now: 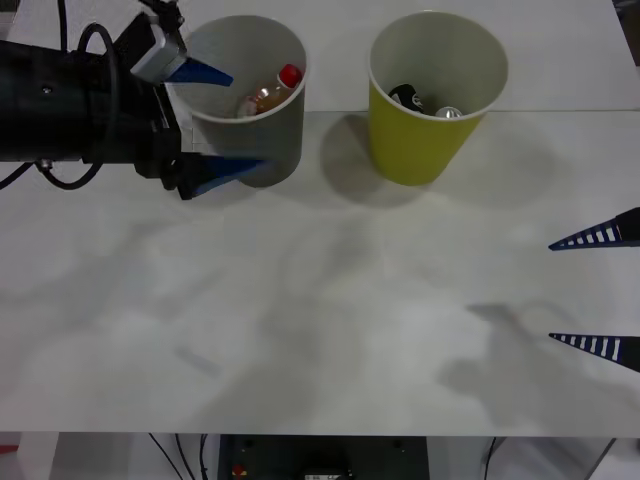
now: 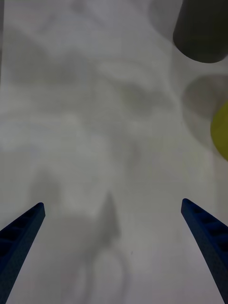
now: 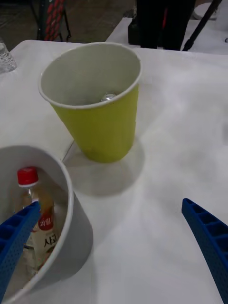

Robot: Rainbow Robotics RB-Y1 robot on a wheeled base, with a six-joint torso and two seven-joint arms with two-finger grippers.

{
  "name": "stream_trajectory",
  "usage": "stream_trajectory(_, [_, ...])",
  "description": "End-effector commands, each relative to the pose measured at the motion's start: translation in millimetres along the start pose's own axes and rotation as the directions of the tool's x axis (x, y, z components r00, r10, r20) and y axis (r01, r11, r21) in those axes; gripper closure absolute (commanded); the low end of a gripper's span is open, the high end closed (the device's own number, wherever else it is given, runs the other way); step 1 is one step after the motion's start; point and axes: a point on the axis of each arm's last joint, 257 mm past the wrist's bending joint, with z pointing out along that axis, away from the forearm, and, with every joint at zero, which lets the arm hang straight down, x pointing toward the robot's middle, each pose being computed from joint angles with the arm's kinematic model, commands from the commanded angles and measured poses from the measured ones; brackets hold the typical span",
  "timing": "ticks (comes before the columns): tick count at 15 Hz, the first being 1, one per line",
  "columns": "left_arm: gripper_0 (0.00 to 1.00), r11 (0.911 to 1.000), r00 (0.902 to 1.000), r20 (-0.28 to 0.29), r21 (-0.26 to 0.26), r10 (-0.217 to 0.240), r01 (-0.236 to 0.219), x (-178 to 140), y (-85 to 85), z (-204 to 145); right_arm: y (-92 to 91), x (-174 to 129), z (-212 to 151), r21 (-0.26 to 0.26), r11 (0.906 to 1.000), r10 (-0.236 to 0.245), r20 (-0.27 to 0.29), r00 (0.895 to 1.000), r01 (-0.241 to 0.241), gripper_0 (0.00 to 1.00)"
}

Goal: Put the can into the green bin and the plastic bottle into the gray bin

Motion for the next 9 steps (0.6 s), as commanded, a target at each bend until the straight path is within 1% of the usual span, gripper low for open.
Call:
stream_trajectory(1, [0.0, 0.9982, 0.9983, -0.018, 0.025, 0.055, -0.054, 31.3, -17.0, -9.9, 0.0, 0.0, 0.0, 0.0, 1.0, 0.0, 0.0, 1.0, 0.0, 0.0])
stream_trajectory(4, [0.0, 0.9918, 0.9911, -0.051, 0.041, 0.123, -0.121, 64.5, -30.4, -18.3, 0.0, 0.0, 0.0, 0.0, 1.0, 0.0, 0.0, 1.0, 0.0, 0.0])
stream_trajectory(6, [0.0, 0.9869, 0.9865, -0.058, 0.059, 0.153, -0.15, 80.7, -41.2, -23.5, 0.0, 0.0, 0.0, 0.0, 1.0, 0.0, 0.0, 1.0, 0.0, 0.0])
stream_trajectory(8, [0.0, 0.9762, 0.9757, -0.079, 0.091, 0.204, -0.197, 100.4, -55.7, -29.1, 0.0, 0.0, 0.0, 0.0, 1.0, 0.0, 0.0, 1.0, 0.0, 0.0])
stream_trajectory(9, [0.0, 0.9689, 0.9675, -0.095, 0.105, 0.234, -0.224, 108.6, -60.7, -32.4, 0.0, 0.0, 0.0, 0.0, 1.0, 0.0, 0.0, 1.0, 0.0, 0.0])
